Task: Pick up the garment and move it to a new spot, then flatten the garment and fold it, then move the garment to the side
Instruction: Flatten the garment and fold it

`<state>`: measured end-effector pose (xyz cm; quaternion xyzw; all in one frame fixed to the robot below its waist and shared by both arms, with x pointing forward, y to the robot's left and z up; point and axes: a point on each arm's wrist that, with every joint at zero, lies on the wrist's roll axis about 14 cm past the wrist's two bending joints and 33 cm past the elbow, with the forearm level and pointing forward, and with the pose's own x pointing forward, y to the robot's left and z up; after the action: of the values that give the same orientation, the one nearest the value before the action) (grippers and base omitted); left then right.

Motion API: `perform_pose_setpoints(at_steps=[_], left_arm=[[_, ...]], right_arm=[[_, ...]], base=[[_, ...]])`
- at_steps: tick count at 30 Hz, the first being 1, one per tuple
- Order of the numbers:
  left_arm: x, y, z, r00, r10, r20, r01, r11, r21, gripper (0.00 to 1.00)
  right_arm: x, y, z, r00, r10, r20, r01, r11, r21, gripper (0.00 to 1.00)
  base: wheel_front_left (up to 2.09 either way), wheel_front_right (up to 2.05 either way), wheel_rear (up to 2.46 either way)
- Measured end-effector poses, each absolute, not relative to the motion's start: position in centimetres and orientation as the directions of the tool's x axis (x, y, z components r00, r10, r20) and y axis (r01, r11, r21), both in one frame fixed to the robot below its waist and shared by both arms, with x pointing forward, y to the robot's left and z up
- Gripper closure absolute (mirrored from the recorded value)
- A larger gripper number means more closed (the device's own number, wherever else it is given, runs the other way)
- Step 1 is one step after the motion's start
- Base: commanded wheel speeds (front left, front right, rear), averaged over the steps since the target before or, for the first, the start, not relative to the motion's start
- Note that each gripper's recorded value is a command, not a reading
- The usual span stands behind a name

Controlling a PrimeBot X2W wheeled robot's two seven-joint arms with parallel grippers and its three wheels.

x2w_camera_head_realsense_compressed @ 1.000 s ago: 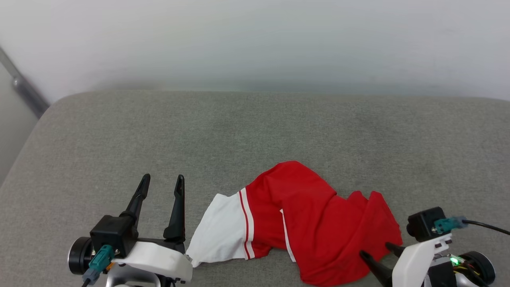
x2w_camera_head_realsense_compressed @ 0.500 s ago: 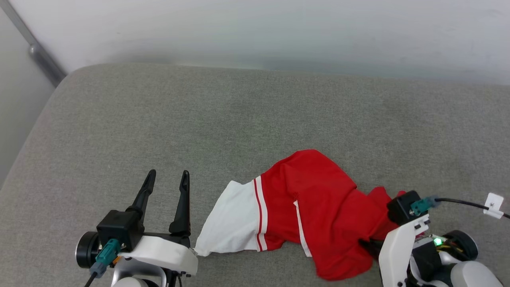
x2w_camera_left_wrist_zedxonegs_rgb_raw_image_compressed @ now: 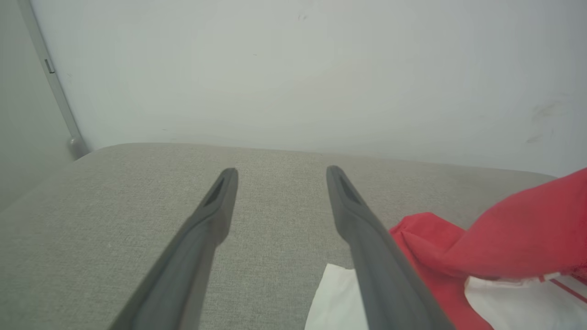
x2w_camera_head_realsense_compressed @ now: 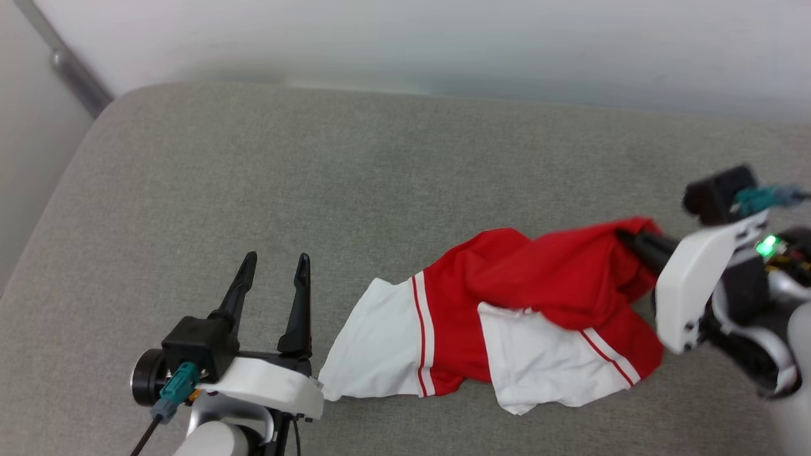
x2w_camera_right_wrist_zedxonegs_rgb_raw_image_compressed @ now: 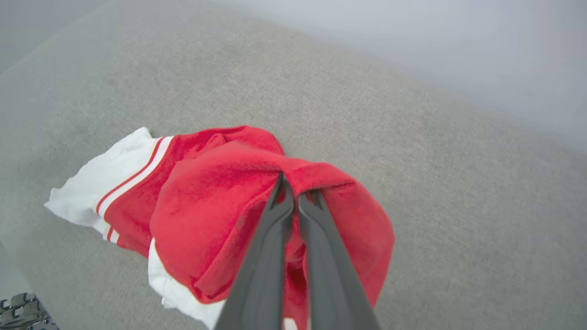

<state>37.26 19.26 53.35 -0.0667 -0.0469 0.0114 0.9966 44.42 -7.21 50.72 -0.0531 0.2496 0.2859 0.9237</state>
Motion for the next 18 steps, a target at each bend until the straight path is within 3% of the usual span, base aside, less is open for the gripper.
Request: perform_pose_setpoints(at_steps=[5, 15, 16, 17, 18], left_arm=[[38.4, 19.4, 52.8, 0.996, 0.041, 0.081, -0.029, 0.988, -0.149, 0.0], [40.2, 20.3, 50.0, 0.998, 0.067, 0.01, -0.064, 0.987, -0.147, 0.0], [40.2, 20.5, 49.8, 0.997, 0.071, 0.004, -0.07, 0.987, -0.142, 0.0], [40.2, 20.5, 49.6, 0.997, 0.072, -0.001, -0.071, 0.988, -0.14, 0.0], [40.3, 20.6, 49.4, 0.997, 0.074, -0.005, -0.074, 0.987, -0.14, 0.0]], right_arm=[[49.5, -7.8, 51.3, 0.753, 0.467, -0.463, -0.508, 0.86, 0.041, 1.0], [54.3, -6.4, 43.1, 0.692, 0.448, -0.566, -0.417, 0.888, 0.193, 1.0], [54.2, -6.1, 42.3, 0.686, 0.452, -0.571, -0.415, 0.887, 0.203, 0.66], [54.1, -5.9, 41.7, 0.685, 0.455, -0.569, -0.417, 0.885, 0.205, 0.0], [54.2, -5.8, 41.6, 0.698, 0.457, -0.552, -0.418, 0.885, 0.205, 0.0]], base=[[0.0, 0.0, 0.0], [0.0, 0.0, 0.0], [0.0, 0.0, 0.0], [0.0, 0.0, 0.0], [0.0, 0.0, 0.0]])
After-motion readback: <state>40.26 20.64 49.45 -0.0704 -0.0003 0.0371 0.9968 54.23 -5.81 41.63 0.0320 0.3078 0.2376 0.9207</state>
